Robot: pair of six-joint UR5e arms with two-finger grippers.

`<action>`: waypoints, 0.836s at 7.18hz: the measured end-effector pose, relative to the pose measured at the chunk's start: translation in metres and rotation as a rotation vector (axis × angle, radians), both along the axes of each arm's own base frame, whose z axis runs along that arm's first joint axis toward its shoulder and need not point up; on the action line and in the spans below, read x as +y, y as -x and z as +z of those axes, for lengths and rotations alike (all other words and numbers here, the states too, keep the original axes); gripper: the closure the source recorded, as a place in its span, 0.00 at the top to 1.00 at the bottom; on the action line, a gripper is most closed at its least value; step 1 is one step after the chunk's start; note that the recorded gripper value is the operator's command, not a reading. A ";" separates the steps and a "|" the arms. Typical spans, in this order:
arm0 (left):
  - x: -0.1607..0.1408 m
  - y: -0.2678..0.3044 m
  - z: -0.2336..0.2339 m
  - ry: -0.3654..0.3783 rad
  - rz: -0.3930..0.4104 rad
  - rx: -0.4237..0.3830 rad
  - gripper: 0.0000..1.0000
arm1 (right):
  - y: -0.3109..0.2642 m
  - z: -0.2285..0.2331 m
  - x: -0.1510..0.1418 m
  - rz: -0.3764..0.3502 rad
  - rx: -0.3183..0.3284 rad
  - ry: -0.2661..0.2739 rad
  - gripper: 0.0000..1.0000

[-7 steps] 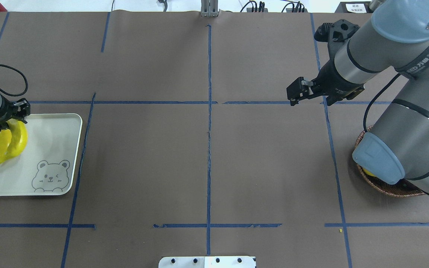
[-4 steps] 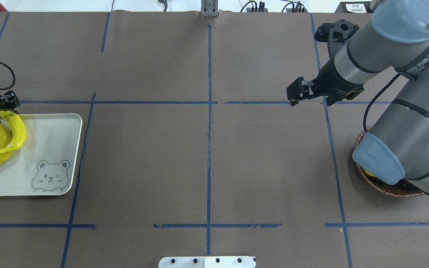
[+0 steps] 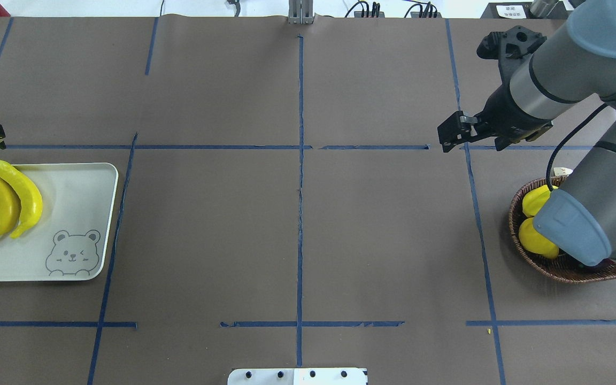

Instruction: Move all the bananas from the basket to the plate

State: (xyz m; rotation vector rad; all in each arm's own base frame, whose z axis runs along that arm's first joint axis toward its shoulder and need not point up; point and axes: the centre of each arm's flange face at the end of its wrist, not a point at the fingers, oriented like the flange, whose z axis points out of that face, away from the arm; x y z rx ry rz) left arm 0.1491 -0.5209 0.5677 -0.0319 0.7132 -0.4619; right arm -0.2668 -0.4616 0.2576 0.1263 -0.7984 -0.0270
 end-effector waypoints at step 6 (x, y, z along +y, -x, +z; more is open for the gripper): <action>0.006 0.004 -0.066 -0.114 0.100 0.141 1.00 | -0.130 0.193 0.066 -0.148 0.168 -0.082 1.00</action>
